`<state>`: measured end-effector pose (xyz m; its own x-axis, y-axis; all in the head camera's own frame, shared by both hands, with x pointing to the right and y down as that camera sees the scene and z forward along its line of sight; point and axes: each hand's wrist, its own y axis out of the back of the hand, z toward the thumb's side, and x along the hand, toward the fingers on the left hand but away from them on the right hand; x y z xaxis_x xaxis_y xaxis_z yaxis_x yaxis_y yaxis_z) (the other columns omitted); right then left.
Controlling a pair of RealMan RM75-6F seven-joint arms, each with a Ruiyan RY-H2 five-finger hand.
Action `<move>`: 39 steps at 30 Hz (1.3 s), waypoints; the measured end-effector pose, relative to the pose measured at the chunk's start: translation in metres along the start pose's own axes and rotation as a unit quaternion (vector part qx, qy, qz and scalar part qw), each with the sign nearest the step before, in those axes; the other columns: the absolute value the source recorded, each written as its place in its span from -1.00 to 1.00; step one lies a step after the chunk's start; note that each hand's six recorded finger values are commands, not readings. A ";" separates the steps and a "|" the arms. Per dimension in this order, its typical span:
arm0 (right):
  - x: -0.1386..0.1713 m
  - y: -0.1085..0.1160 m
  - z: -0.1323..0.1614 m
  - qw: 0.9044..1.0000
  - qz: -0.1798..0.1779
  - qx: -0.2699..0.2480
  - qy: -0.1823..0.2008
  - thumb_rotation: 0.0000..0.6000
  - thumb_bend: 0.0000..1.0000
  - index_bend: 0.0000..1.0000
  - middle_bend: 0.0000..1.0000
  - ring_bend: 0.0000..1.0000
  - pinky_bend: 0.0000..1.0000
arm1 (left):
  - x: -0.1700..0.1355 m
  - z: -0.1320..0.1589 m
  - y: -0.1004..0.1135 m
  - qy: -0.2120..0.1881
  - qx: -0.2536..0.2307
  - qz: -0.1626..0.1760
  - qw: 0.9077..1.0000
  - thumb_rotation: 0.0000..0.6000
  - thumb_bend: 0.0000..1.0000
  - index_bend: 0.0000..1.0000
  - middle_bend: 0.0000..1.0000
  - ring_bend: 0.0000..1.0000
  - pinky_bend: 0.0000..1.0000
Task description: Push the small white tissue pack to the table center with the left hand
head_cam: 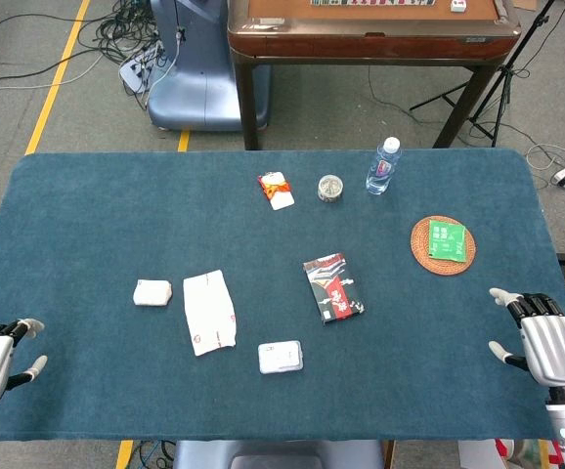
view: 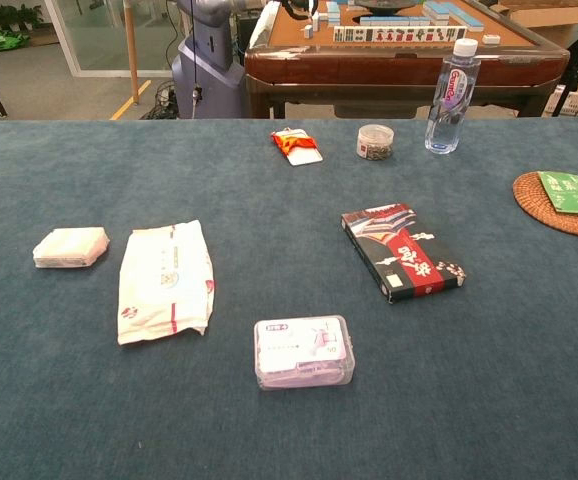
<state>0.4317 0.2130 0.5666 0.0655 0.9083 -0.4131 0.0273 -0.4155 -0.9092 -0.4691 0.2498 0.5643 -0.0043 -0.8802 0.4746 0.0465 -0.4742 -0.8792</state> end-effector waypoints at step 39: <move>0.010 0.038 -0.015 0.998 -0.050 -0.039 -0.008 1.00 -0.88 -0.51 -0.34 -0.48 -0.46 | 0.090 0.123 -0.014 -0.127 -0.007 -0.049 0.991 1.00 -0.93 -0.95 -1.00 -1.00 -0.64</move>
<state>0.4484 0.2061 0.5289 0.0421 0.9460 -0.3214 0.1111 -0.3241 -0.9395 -0.3474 0.1793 0.6243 0.2426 -0.7980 0.5517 0.0444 -0.5590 -0.8280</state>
